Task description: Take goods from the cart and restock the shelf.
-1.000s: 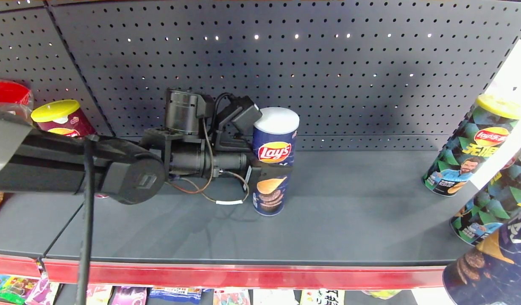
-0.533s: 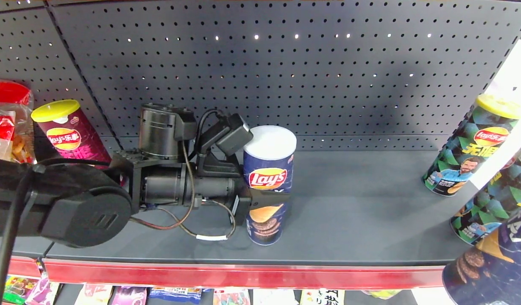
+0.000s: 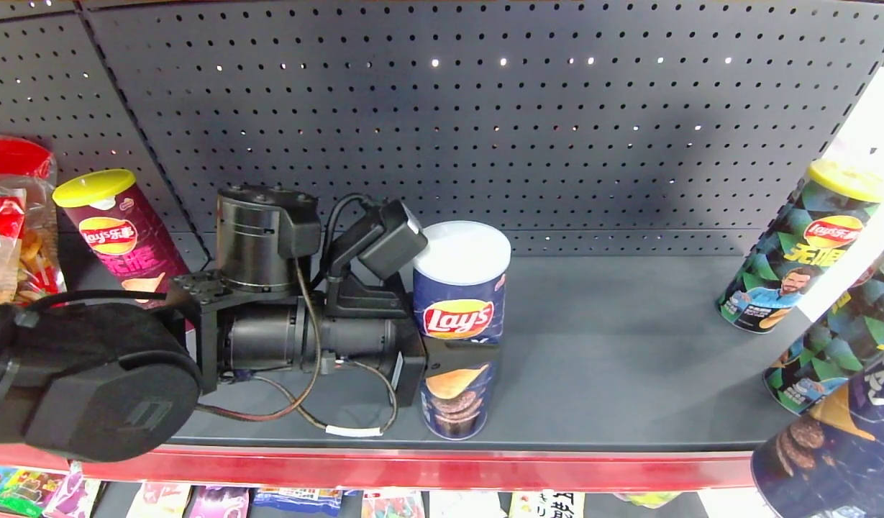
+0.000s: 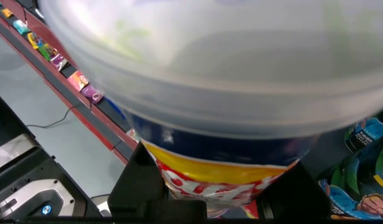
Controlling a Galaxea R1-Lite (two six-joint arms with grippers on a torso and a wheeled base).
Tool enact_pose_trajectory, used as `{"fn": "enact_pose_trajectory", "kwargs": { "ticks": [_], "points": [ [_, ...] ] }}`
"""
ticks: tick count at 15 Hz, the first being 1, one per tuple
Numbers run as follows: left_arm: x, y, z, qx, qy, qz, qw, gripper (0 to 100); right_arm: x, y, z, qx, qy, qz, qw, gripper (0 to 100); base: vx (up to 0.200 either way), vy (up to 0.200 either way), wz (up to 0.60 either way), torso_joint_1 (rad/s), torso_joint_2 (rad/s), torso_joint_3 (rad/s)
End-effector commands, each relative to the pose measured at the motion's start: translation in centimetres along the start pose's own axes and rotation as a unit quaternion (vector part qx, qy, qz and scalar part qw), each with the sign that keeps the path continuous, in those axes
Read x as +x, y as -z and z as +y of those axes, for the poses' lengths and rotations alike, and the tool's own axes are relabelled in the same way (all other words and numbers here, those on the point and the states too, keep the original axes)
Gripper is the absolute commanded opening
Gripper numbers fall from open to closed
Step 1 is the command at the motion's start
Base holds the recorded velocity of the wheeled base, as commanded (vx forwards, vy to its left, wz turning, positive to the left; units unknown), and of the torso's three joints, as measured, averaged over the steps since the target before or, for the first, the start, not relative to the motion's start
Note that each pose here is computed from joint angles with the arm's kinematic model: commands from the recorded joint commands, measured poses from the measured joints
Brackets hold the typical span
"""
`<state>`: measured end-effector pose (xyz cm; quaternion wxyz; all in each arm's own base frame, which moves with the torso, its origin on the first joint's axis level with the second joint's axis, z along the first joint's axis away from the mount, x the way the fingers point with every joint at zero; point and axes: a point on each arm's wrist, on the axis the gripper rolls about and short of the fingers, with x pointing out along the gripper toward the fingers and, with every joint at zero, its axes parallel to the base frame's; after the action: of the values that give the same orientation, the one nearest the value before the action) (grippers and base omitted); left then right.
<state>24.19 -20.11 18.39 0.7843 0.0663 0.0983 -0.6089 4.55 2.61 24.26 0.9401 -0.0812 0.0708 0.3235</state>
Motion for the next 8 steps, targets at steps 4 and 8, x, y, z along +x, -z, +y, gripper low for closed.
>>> {"fn": "enact_pose_trajectory", "kwargs": {
  "ticks": [4, 8],
  "points": [
    [0.16, 0.63, 0.38, -0.004, -0.004, 0.003, 1.0, 0, -0.05, -0.13, -0.01, -0.001, 0.0, -0.002, 1.0, 0, 0.0, 0.0, 0.0, 0.0, 0.0, 0.0],
    [0.06, 0.96, 0.05, -0.006, 0.0, 0.007, 1.0, 0, -0.12, -0.3, -0.02, -0.001, 0.001, -0.004, 1.0, 0, 0.0, 0.0, 0.0, 0.0, 0.0, 0.0]
  ]
}}
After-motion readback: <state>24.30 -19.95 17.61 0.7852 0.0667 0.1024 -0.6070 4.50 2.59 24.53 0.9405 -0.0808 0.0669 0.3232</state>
